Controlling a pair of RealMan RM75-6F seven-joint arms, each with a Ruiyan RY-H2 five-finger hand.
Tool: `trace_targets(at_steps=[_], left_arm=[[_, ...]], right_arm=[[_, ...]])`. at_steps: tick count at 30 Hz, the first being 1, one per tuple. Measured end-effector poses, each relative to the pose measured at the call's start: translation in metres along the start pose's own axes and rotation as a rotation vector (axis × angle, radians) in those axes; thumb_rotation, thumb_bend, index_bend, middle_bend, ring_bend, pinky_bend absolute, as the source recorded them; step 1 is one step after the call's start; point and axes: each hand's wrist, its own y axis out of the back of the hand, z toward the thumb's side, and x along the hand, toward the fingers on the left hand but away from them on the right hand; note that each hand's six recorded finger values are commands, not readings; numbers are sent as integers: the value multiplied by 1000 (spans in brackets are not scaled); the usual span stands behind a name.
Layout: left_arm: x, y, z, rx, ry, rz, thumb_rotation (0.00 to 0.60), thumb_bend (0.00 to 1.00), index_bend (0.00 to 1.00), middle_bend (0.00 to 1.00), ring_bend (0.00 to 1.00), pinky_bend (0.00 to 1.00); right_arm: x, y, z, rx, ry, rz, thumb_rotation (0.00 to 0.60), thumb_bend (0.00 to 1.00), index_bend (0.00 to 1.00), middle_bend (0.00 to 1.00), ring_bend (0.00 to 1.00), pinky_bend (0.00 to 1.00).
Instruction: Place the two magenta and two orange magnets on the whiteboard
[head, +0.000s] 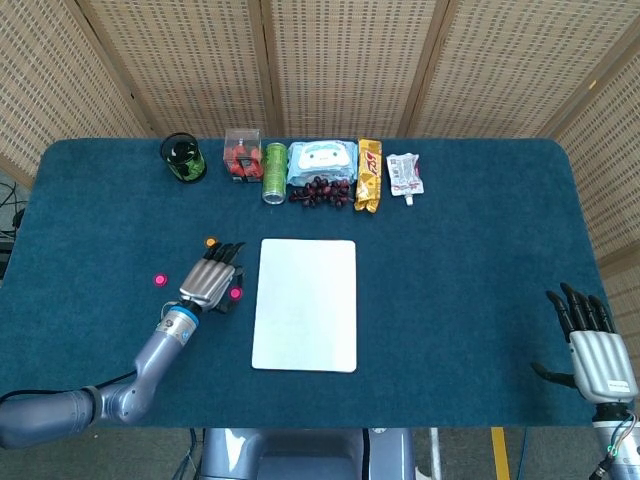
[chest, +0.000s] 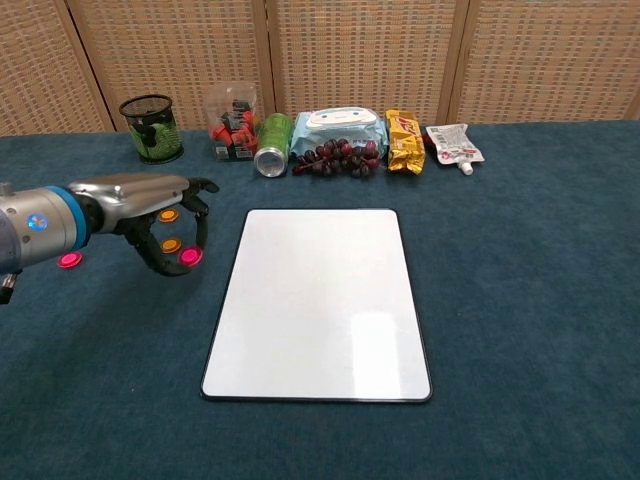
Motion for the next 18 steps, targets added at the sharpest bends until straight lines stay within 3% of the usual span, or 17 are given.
trace_targets(at_steps=[8,12,14,18], left_arm=[[33,31,20,-6,13,40,600,318,539,0,0,0],[47,36,30,-1,10,51,600,301,536,0,0,0],[52,34,36,-1,9,46,600,268,465,0,0,0],[60,26,44,6,15,32,600,207,226,0,0,0]], right_arm=[[-1,-1,-1,-7,-2,9,600,0,0,0,0,0],[-2,-1,-2,-10,-5,12,600,0,0,0,0,0],[-2,-1,-2,-13,-6,15,600,0,0,0,0,0],[-2,-1,-2,-15,-7,19,600,0,0,0,0,0]])
